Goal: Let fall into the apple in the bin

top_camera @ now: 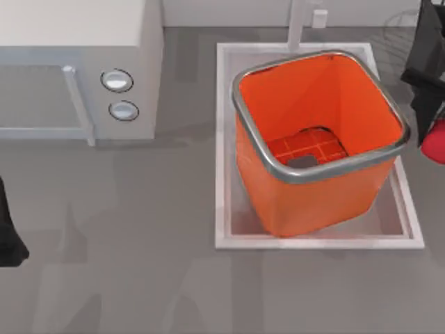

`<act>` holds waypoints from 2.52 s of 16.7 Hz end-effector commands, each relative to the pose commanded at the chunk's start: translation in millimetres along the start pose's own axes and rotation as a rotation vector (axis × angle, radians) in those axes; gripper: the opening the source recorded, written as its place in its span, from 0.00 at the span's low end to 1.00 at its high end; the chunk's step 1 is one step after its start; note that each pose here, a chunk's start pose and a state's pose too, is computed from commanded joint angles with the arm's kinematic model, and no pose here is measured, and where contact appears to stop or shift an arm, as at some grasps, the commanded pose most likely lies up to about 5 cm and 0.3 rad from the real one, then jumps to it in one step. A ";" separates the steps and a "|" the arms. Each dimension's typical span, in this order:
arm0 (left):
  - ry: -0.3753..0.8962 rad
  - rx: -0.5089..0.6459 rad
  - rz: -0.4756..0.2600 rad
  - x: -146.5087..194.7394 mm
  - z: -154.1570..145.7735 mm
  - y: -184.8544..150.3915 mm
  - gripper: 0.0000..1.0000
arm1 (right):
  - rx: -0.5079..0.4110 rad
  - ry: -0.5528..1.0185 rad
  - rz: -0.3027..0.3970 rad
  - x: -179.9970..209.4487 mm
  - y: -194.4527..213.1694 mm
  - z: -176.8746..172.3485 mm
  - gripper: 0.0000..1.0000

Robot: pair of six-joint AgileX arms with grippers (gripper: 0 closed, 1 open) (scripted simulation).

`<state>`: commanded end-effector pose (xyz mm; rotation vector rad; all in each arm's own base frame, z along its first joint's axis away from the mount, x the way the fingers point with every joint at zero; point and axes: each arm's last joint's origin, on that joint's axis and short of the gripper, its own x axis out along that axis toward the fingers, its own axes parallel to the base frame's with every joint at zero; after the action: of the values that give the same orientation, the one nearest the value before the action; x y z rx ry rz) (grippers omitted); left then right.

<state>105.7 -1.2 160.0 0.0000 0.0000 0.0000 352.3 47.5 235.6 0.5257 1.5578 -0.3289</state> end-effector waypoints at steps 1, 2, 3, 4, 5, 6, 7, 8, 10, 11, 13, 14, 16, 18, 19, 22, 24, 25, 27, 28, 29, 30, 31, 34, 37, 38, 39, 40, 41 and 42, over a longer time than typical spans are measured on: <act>0.000 0.000 0.000 0.0 0.0 0.0 1.00 | 0.079 0.025 -0.025 2.4 12.7 -0.8 0.00; 0.000 0.000 0.000 0.0 0.0 0.0 1.00 | 0.159 0.045 -0.052 4.9 25.6 -2.1 0.00; 0.000 0.000 0.000 0.0 0.0 0.0 1.00 | 0.240 0.059 -0.081 7.4 38.5 -3.8 0.00; 0.000 0.000 0.000 0.0 0.0 0.0 1.00 | 0.321 0.066 -0.110 9.7 51.3 -5.9 0.00; 0.000 0.000 0.000 0.0 0.0 0.0 1.00 | 0.402 0.065 -0.135 11.4 63.8 -8.5 0.00; 0.000 0.000 0.000 0.0 0.0 0.0 1.00 | 0.482 0.058 -0.157 12.5 76.1 -11.4 0.00; 0.000 0.000 0.000 0.0 0.0 0.0 1.00 | 0.561 0.045 -0.174 12.9 87.9 -14.7 0.00; 0.000 0.000 0.000 0.0 0.0 0.0 1.00 | 0.637 0.028 -0.184 12.5 99.2 -18.2 0.00; 0.000 0.000 0.000 0.0 0.0 0.0 1.00 | 0.781 -0.017 -0.183 9.3 119.9 -26.0 0.00; 0.000 0.000 0.000 0.0 0.0 0.0 1.00 | 0.844 -0.040 -0.172 6.4 128.9 -30.0 0.00; 0.000 0.000 0.000 0.0 0.0 0.0 1.00 | 0.948 -0.083 -0.136 -0.9 144.2 -38.0 0.00; 0.000 0.000 0.000 0.0 0.0 0.0 1.00 | 0.988 -0.100 -0.114 -4.8 150.3 -41.8 0.00; 0.000 0.000 0.000 0.0 0.0 0.0 1.00 | 1.046 -0.126 -0.072 -12.1 159.3 -48.0 0.00; 0.000 0.000 0.000 0.0 0.0 0.0 1.00 | 1.072 -0.138 -0.047 -16.5 163.4 -51.2 0.00; 0.000 0.000 0.000 0.0 0.0 0.0 1.00 | 1.074 -0.139 -0.044 -17.0 163.7 -51.5 0.00; 0.000 0.000 0.000 0.0 0.0 0.0 1.00 | 1.074 -0.139 -0.044 -17.0 163.7 -51.5 0.00; 0.000 0.000 0.000 0.0 0.0 0.0 1.00 | 1.094 -0.162 -0.064 -21.4 154.3 -46.0 0.00; 0.000 0.000 0.000 0.0 0.0 0.0 1.00 | 1.093 -0.161 -0.062 -19.2 154.8 -45.9 0.00; 0.000 0.000 0.000 0.0 0.0 0.0 1.00 | 1.088 -0.157 -0.055 -7.9 156.8 -45.3 0.00; 0.000 0.000 0.000 0.0 0.0 0.0 1.00 | 1.085 -0.154 -0.054 1.0 157.9 -44.8 0.00; 0.000 0.000 0.000 0.0 0.0 0.0 1.00 | 1.083 -0.152 -0.054 11.8 158.6 -44.2 0.00; 0.000 0.000 0.000 0.0 0.0 0.0 1.00 | 1.081 -0.149 -0.053 23.0 158.9 -43.7 0.00; 0.000 0.000 0.000 0.0 0.0 0.0 1.00 | 1.079 -0.146 -0.052 33.5 158.9 -43.6 0.00; 0.000 0.000 0.000 0.0 0.0 0.0 1.00 | 1.075 -0.139 -0.045 51.3 158.7 -45.1 0.00; 0.000 0.000 0.000 0.0 0.0 0.0 1.00 | 1.074 -0.139 -0.044 52.6 158.7 -45.4 0.00; 0.000 0.000 0.000 0.0 0.0 0.0 1.00 | 1.074 -0.139 -0.044 52.6 158.7 -45.4 0.00; 0.000 0.000 0.000 0.0 0.0 0.0 1.00 | 1.074 -0.139 -0.044 52.6 158.7 -45.4 0.08; 0.000 0.000 0.000 0.0 0.0 0.0 1.00 | 1.074 -0.139 -0.044 52.6 158.7 -45.4 0.15; 0.000 0.000 0.000 0.0 0.0 0.0 1.00 | 1.074 -0.139 -0.044 52.6 158.7 -45.4 0.23; 0.000 0.000 0.000 0.0 0.0 0.0 1.00 | 1.074 -0.139 -0.044 52.6 158.7 -45.4 0.30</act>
<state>105.7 -1.2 160.0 0.0000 0.0000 0.0000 395.7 212.2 203.8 1.2532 1.1580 -1.2297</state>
